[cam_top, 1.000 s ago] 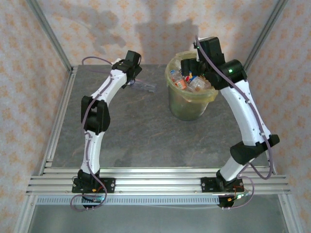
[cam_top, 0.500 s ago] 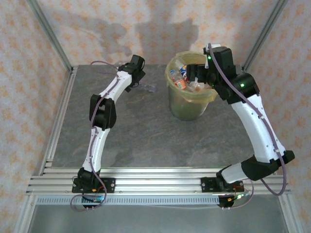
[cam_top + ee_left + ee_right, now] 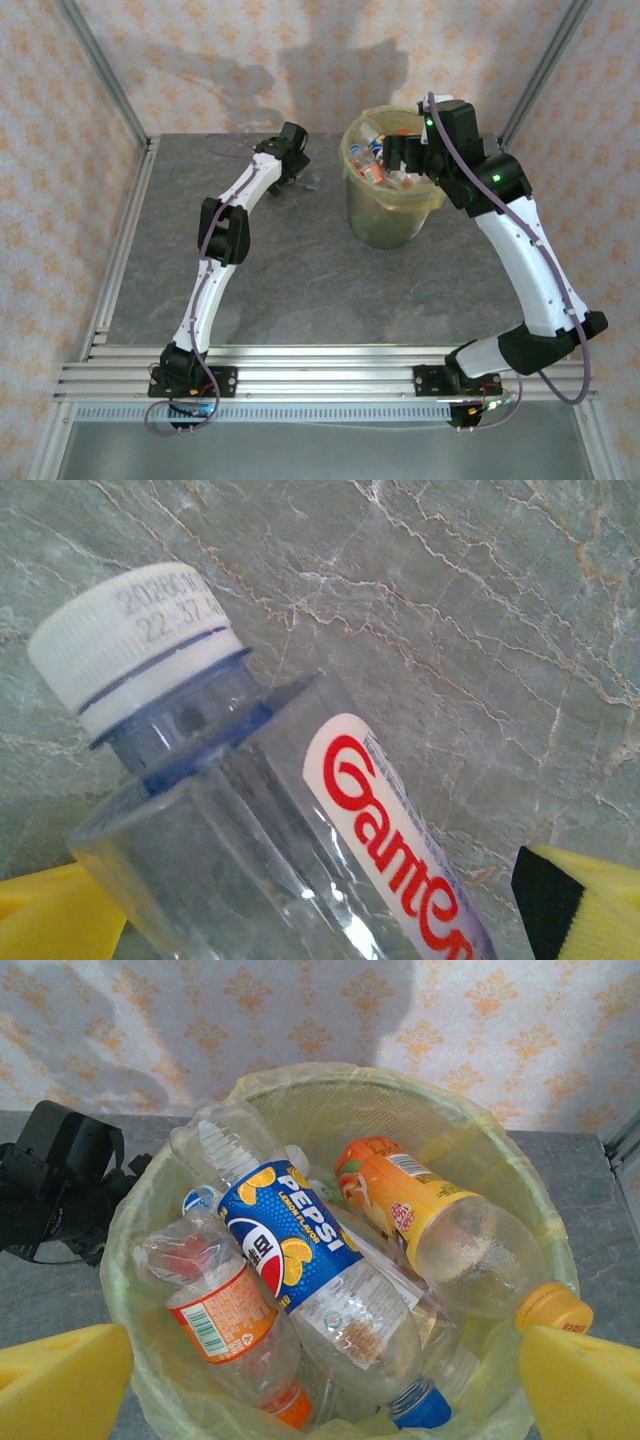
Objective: Put the plastic bottles in the bin
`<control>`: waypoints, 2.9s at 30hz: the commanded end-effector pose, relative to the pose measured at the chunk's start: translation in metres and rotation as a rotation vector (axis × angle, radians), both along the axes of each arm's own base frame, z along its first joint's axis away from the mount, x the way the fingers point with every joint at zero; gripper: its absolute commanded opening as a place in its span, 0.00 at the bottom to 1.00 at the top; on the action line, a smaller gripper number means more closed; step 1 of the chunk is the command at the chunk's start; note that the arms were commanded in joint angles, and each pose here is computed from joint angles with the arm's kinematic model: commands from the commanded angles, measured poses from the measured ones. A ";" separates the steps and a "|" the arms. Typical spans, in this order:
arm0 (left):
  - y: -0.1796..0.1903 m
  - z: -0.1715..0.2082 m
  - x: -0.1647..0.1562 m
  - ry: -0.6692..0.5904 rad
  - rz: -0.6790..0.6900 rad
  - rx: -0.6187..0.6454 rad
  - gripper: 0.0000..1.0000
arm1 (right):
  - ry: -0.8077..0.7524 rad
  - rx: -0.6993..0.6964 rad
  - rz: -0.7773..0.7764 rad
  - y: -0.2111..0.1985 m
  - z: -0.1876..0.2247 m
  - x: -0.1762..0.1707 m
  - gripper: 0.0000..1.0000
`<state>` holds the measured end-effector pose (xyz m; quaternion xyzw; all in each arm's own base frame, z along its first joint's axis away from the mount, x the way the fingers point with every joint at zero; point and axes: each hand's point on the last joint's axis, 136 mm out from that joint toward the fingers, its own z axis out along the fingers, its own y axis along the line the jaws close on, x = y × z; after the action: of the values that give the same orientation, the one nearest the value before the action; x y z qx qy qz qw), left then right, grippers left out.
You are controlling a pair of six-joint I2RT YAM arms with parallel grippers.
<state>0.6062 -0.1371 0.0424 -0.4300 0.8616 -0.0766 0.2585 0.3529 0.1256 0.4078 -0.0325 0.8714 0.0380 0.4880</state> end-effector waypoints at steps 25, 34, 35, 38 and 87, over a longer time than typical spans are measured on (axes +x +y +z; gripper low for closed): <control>0.013 0.162 -0.053 -0.209 -0.147 0.035 0.41 | 0.008 0.130 0.039 0.017 -0.013 -0.008 0.99; -0.014 0.268 -0.089 -0.472 -0.280 -0.140 0.41 | 0.044 0.307 0.277 0.067 -0.016 -0.020 0.99; -0.021 0.278 -0.092 -0.497 -0.312 -0.164 0.42 | 0.050 0.343 0.320 0.076 -0.015 -0.022 0.99; -0.043 0.305 -0.104 -0.560 -0.412 -0.232 0.42 | 0.080 0.437 0.437 0.103 -0.014 -0.026 0.99; -0.091 0.442 -0.185 -0.817 -0.667 -0.327 1.00 | 0.095 -0.065 0.206 0.020 -0.018 0.015 0.49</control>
<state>0.4356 -0.2596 0.4606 -0.0960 0.7705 -0.4725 0.4170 0.3760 0.1851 0.3825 -0.1269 0.8785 0.1374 0.4396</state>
